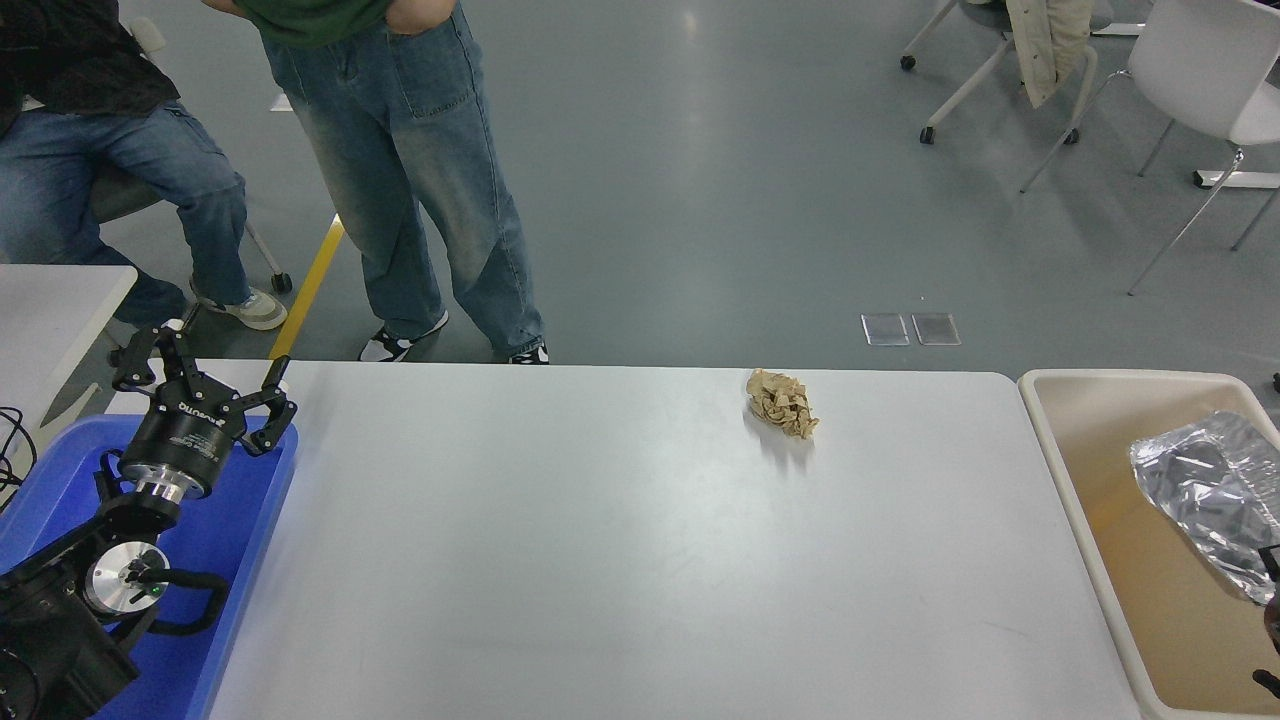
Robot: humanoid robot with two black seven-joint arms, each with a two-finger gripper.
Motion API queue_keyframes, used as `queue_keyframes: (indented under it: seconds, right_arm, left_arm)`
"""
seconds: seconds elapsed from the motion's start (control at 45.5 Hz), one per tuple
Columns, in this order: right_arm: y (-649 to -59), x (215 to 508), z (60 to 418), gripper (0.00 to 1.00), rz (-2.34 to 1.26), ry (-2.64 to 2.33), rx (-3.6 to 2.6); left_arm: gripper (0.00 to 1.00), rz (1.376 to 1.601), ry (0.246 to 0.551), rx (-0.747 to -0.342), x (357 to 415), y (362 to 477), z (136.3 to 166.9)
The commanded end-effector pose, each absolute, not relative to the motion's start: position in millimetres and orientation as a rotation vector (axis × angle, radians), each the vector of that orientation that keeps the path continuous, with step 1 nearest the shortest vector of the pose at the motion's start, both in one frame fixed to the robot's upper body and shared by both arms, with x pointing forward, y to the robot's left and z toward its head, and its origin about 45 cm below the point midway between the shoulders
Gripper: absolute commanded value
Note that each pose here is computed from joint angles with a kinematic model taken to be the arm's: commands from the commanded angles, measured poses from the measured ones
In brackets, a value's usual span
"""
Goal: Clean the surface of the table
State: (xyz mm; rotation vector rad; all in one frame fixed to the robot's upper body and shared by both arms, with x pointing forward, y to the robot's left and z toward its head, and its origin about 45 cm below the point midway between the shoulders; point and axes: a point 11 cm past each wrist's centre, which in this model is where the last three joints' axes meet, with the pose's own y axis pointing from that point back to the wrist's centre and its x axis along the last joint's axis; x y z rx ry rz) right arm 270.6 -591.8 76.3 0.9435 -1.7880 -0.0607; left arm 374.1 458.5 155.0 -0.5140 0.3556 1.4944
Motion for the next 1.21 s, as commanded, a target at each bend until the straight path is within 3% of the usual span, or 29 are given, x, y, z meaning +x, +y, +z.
queue_keyframes:
  seconds: [0.0, 0.659, 0.725, 0.791, 0.857, 1.187]
  right_arm:
    - [-596, 269, 81, 0.98, -0.029, -1.797, 0.903]
    - [-599, 276, 89, 0.98, -0.063, -1.869, 0.91]
    - [-580, 296, 85, 0.98, -0.192, -1.975, 1.042]
    - [-574, 321, 115, 0.98, -0.406, -2.21, 1.301]
    - [-557, 329, 119, 0.98, -0.511, -2.297, 1.418]
    - [-504, 385, 142, 0.99, -0.557, -2.42, 1.644]
  left_arm:
    - [1.0, 1.494, 0.356, -0.514, 374.1, 458.5, 155.0]
    - [1.0, 1.503, 0.354, -0.508, 373.3, 460.2, 154.3]
    - [1.0, 1.505, 0.353, -0.509, 373.3, 460.4, 154.4]
    - [1.0, 1.505, 0.354, -0.508, 373.3, 460.4, 154.3]
    - [1.0, 1.503, 0.353, -0.51, 373.5, 460.0, 154.5]
    - [1.0, 1.505, 0.353, -0.509, 373.3, 460.4, 154.4]
